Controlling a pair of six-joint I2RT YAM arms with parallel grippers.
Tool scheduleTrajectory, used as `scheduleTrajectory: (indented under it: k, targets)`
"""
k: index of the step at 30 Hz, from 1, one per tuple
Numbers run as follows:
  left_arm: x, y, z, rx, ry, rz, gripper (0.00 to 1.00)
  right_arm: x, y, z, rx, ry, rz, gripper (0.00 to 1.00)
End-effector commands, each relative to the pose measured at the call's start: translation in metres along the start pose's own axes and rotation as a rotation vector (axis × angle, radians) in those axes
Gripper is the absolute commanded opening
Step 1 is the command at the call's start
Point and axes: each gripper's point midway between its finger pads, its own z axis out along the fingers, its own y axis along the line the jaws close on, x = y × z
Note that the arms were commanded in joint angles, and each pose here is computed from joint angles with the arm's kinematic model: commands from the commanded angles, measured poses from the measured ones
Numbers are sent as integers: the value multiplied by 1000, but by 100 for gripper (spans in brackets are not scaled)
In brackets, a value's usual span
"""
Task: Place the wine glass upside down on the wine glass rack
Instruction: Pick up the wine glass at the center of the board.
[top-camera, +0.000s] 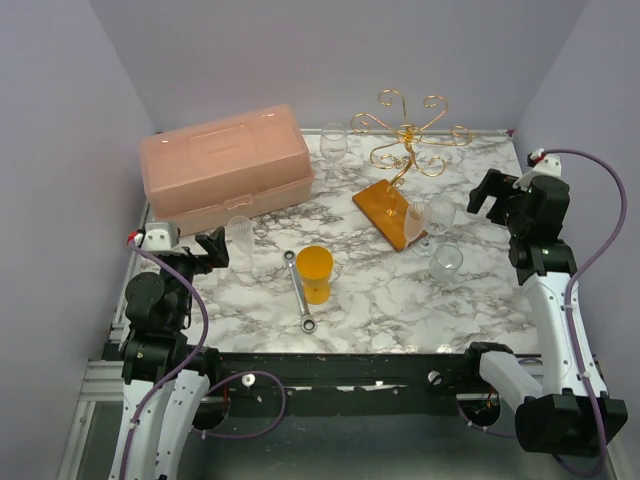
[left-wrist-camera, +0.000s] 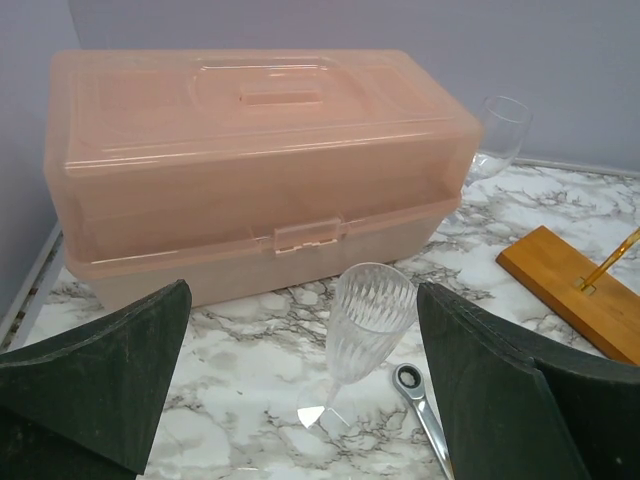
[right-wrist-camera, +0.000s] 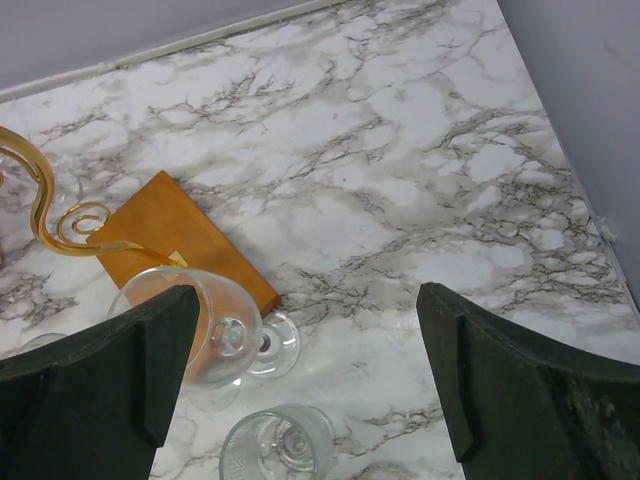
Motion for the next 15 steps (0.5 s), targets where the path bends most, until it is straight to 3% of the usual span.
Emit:
scheduleTrajectory:
  k: [1,4,9,15]
  targets:
    - [-15,-13,-4,62,-33,-5,99,-13,-1,-8,5,-26,-17,100]
    - [-13,-14,-3,70,-21,-11,99,-15,5,-12,-44,-34,-77,100]
    - [-7,-25,-1,124,17,-27,99,4,36,-22,-275,9,-256,100]
    - [-1,-37,-2,185,60,-64,99,49,63,-43,-567,166,-457,100]
